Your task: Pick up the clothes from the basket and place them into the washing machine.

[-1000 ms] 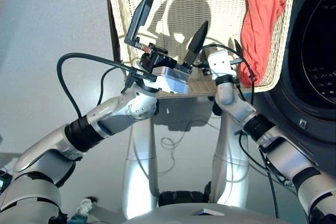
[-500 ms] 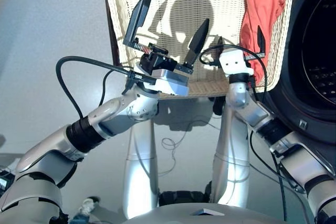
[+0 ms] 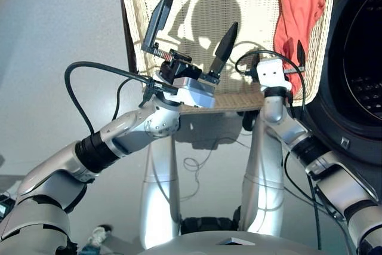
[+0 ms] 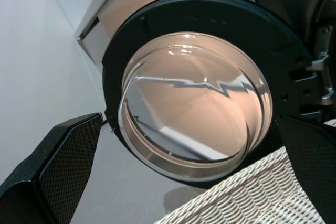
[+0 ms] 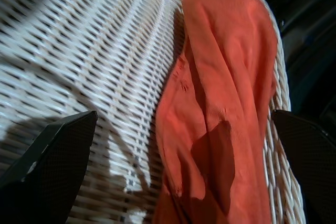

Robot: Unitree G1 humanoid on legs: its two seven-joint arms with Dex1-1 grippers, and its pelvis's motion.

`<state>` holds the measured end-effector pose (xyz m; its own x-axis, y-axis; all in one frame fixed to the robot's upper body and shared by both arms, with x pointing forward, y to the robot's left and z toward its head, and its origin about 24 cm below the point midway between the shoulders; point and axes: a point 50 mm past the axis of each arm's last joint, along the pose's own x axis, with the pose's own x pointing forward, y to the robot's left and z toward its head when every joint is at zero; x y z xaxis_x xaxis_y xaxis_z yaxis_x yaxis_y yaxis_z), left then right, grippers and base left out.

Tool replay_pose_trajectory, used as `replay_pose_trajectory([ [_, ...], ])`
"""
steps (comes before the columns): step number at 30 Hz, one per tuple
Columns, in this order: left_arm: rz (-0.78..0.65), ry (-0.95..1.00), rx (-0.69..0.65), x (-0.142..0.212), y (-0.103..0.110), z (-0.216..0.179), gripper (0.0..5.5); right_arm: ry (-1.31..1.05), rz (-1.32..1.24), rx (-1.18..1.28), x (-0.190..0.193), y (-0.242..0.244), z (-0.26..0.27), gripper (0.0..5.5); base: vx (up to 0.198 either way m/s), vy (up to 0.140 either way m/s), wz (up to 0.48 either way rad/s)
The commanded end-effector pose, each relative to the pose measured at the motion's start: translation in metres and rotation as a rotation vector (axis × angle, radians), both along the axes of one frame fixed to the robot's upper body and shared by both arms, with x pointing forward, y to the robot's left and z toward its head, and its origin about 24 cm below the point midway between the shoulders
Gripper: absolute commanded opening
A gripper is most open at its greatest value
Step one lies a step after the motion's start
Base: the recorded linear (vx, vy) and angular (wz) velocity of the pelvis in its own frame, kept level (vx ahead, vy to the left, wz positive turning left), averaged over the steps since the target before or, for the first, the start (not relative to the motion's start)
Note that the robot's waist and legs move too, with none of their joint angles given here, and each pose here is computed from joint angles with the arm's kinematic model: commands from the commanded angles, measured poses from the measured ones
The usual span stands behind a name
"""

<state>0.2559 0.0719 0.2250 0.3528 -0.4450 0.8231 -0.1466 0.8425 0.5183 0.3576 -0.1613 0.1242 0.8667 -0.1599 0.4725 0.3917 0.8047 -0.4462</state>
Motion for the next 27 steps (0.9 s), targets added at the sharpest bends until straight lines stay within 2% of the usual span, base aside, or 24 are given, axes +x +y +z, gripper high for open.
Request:
replay_pose_trajectory([
  [1, -0.116, -0.079, -0.1, -0.022, -0.003, 0.017, 5.5, -0.038, -0.013, 0.083, 0.0, -0.001, 0.005, 5.5, 0.065, -0.019, 0.01],
  [16, -0.142, -0.042, -0.102, -0.025, -0.005, 0.015, 5.5, 0.068, -0.256, 0.217, 0.016, -0.041, -0.005, 5.5, 0.0, 0.0, 0.0],
  [25, -0.156, -0.04, -0.113, -0.026, -0.006, 0.019, 5.5, 0.117, -0.243, 0.223, 0.019, -0.047, -0.006, 5.5, 0.0, 0.0, 0.0],
  [26, -0.158, -0.04, -0.114, -0.026, -0.007, 0.019, 5.5, 0.124, -0.235, 0.235, 0.02, -0.047, -0.006, 3.69, 0.0, 0.0, 0.0],
  [27, -0.16, -0.041, -0.116, -0.026, -0.007, 0.02, 5.5, 0.135, -0.215, 0.252, 0.021, -0.044, -0.006, 0.8, 0.0, 0.0, 0.0],
])
